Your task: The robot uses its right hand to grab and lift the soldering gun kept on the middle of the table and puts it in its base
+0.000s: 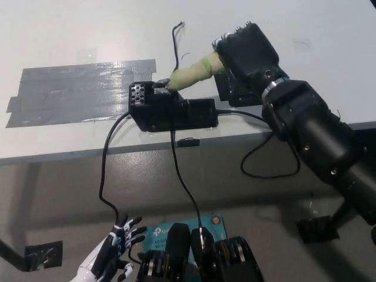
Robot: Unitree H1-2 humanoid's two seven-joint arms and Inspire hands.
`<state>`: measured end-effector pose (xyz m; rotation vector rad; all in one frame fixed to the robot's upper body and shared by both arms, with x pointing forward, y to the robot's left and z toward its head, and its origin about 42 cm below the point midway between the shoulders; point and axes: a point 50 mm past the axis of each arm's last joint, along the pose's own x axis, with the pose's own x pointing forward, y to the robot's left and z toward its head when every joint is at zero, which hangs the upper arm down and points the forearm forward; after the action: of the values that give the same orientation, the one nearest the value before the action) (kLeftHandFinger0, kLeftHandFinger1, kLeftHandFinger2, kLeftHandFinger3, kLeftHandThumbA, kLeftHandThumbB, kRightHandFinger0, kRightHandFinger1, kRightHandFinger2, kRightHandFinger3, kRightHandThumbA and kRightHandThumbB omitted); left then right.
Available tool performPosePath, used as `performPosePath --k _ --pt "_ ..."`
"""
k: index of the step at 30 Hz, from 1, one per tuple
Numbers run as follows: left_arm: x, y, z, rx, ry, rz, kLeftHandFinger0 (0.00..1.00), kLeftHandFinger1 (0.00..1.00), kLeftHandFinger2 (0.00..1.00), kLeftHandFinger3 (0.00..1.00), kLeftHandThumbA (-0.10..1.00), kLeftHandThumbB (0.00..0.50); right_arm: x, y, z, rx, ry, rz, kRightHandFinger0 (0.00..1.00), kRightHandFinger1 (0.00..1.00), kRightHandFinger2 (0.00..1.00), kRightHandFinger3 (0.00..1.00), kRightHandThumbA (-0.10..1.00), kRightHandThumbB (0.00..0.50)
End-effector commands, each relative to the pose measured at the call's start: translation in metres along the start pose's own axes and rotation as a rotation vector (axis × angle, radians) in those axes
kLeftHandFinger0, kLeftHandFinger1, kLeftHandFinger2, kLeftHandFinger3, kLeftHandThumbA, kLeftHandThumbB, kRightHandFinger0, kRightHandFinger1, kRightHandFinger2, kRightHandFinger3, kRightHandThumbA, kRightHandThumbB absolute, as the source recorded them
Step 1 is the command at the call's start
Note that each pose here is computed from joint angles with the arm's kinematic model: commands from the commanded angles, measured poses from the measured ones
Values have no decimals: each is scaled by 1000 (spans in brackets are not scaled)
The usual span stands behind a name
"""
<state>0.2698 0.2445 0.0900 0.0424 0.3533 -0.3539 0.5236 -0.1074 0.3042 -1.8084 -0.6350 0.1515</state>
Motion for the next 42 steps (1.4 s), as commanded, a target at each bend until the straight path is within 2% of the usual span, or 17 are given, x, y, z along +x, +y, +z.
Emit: performPosePath --k 1,5,7,12,13,17,21,22,23,24,25,26,27,29,35,40,42 --pt "0 -4 14 39 -38 -36 1000 1000 1000 1000 1000 500 11 -29 4 -48 -21 -104 0 0 401 230 -100 47" --pt "2 -5 15 33 -46 -44 1000 1000 1000 1000 1000 500 9 -22 6 -40 -42 -85 0 14 438 180 -100 0" --pt "3 -6 16 33 -50 -49 1000 1000 1000 1000 1000 500 11 -24 9 -45 -44 -81 0 27 454 235 -100 0" --pt "2 -6 16 42 -40 -44 1000 1000 1000 1000 1000 500 15 -22 16 -55 -54 -100 0 7 423 62 -100 0" --pt "2 -7 16 44 -40 -43 1000 1000 1000 1000 1000 500 14 -18 21 -57 -56 -93 0 0 386 2 -100 58" --pt "3 -11 15 42 -43 -57 1000 1000 1000 1000 1000 500 10 -11 25 -11 -56 -81 0 46 452 96 -100 59" --pt "3 -12 15 40 -34 -52 1000 1000 1000 1000 1000 500 17 -18 34 12 -54 -65 0 31 424 161 -100 20" --pt "3 -11 15 36 -38 -53 1000 1000 1000 1000 1000 500 21 -25 40 10 -68 -81 0 17 406 101 -100 36" --pt "3 -10 15 39 -35 -52 1000 1000 1000 1000 1000 500 22 -26 42 24 -73 -89 0 21 419 170 -100 79" --pt "3 -10 14 37 -35 -53 1000 1000 1000 1000 1000 500 23 -31 45 26 -78 -85 253 334 672 716 23 178" --pt "3 -10 14 36 -35 -54 1000 1000 1000 1000 1000 500 24 -35 47 15 -75 -69 287 370 605 938 75 166" --pt "5 -9 15 43 -35 -54 1000 1000 1000 1000 1000 500 25 -37 48 -38 -65 -46 758 829 951 1000 123 345" --pt "5 -9 15 51 -33 -55 1000 1000 1000 1000 1000 500 24 -39 49 -112 -52 -18 1000 1000 1000 1000 143 401" --pt "5 -8 15 60 -29 -53 1000 1000 1000 1000 1000 500 24 -40 55 -229 -52 65 1000 1000 1000 1000 429 500" --pt "4 -7 14 59 -19 -51 1000 1000 1000 1000 1000 500 17 -39 66 -230 -63 102 1000 1000 1000 1000 542 500" --pt "1 -7 13 39 -22 -42 1000 1000 1000 1000 1000 500 12 -40 74 -233 -58 123 1000 1000 1000 1000 516 500" --pt "1 -6 13 46 -24 -46 1000 1000 1000 1000 1000 500 10 -41 75 -237 -64 126 1000 1000 1000 1000 596 500"
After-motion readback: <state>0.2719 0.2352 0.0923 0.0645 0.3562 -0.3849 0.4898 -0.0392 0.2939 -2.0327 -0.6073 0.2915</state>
